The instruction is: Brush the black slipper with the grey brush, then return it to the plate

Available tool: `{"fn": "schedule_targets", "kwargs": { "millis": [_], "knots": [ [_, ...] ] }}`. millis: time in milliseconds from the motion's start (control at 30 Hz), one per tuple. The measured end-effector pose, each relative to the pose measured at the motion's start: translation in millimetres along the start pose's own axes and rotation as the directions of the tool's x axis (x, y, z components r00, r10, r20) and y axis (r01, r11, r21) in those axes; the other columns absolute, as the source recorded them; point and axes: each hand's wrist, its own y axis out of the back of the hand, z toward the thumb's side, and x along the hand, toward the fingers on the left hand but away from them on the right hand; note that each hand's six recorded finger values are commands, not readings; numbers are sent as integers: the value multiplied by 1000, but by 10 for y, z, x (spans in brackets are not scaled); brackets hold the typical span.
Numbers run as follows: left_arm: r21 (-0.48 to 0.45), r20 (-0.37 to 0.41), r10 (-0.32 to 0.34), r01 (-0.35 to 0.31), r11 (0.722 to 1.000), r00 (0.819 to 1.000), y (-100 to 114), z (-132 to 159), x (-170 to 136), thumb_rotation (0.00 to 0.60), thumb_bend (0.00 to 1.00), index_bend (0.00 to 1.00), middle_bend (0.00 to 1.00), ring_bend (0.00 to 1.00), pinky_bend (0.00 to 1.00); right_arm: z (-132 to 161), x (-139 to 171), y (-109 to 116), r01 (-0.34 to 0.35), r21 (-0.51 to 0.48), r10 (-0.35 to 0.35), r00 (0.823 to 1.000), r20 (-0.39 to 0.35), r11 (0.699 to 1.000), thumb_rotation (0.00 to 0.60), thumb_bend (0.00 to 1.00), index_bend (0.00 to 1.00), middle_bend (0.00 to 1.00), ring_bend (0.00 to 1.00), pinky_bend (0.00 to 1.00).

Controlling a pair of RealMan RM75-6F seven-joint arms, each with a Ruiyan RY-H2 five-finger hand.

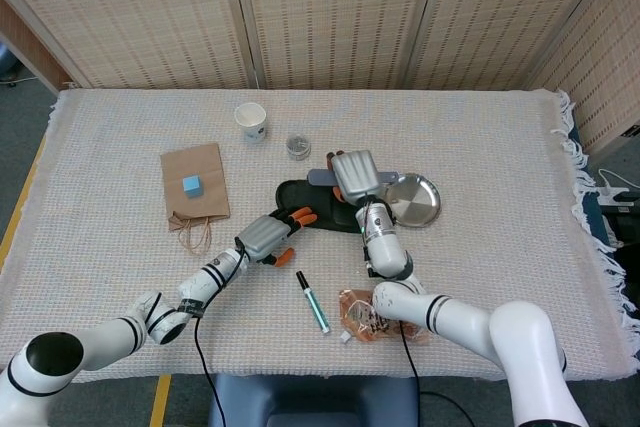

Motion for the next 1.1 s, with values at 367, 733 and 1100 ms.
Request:
{"fn": "schedule_targets", "kwargs": {
  "millis": [367, 733, 1100],
  "knots": [
    [17, -1, 6, -6, 1000, 1000, 33, 3, -26, 600, 558, 0, 0, 0, 82, -140, 7, -137, -47, 107, 44, 999, 28, 993, 600, 468, 934, 631, 571, 914],
    [15, -4, -6, 6, 1000, 1000, 16, 14, -22, 600, 558, 0, 0, 0, 82, -55, 9, -65, -49, 102, 48, 999, 14, 994, 600, 468, 934, 631, 571, 914],
    [27, 4, -15, 15, 1000, 1000, 9, 43, -23, 600, 558, 0, 0, 0, 82, 168, -15, -28, -26, 52, 27, 999, -17, 998, 600, 468, 933, 632, 575, 914]
  ]
}}
